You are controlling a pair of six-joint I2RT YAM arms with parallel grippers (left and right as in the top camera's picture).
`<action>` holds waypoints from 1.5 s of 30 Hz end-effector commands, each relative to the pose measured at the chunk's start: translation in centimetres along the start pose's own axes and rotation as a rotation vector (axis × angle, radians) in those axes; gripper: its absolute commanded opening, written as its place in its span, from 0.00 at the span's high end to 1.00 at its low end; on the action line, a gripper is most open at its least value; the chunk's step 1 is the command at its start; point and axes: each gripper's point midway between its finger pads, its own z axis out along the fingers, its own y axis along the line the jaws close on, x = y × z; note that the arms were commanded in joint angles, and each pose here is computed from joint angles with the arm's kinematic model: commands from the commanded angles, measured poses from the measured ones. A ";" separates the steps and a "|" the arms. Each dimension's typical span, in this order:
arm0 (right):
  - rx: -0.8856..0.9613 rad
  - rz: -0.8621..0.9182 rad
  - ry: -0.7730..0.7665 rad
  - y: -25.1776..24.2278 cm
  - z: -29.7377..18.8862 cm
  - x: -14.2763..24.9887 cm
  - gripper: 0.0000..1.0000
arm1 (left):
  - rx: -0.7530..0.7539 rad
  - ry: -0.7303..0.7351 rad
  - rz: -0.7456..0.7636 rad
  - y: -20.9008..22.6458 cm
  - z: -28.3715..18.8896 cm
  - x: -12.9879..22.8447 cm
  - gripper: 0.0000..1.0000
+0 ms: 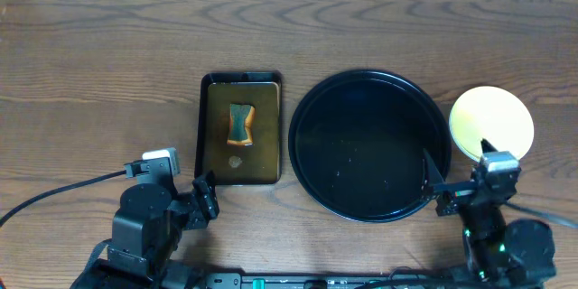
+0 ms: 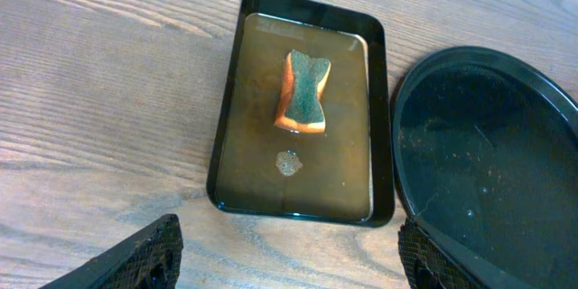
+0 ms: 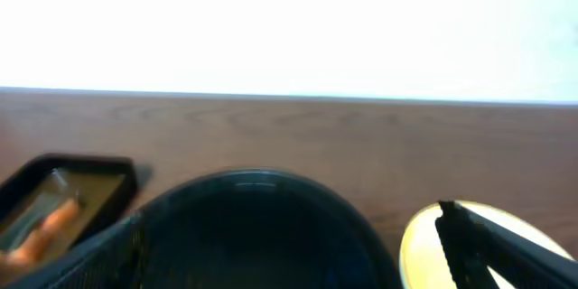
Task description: Clean dirty plates on tray and stack at the side
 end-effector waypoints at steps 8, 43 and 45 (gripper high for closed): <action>0.038 -0.010 -0.221 -1.2 1.4 2.0 0.01 | -0.007 0.002 -0.008 0.2 0.1 0.1 0.22; 0.060 -0.003 -0.051 -2.0 3.2 9.1 0.01 | -0.007 0.002 -0.008 0.2 0.1 0.1 0.23; 0.060 -0.003 -0.051 -2.0 3.3 9.1 0.01 | -0.007 0.002 -0.007 0.2 0.1 0.1 0.22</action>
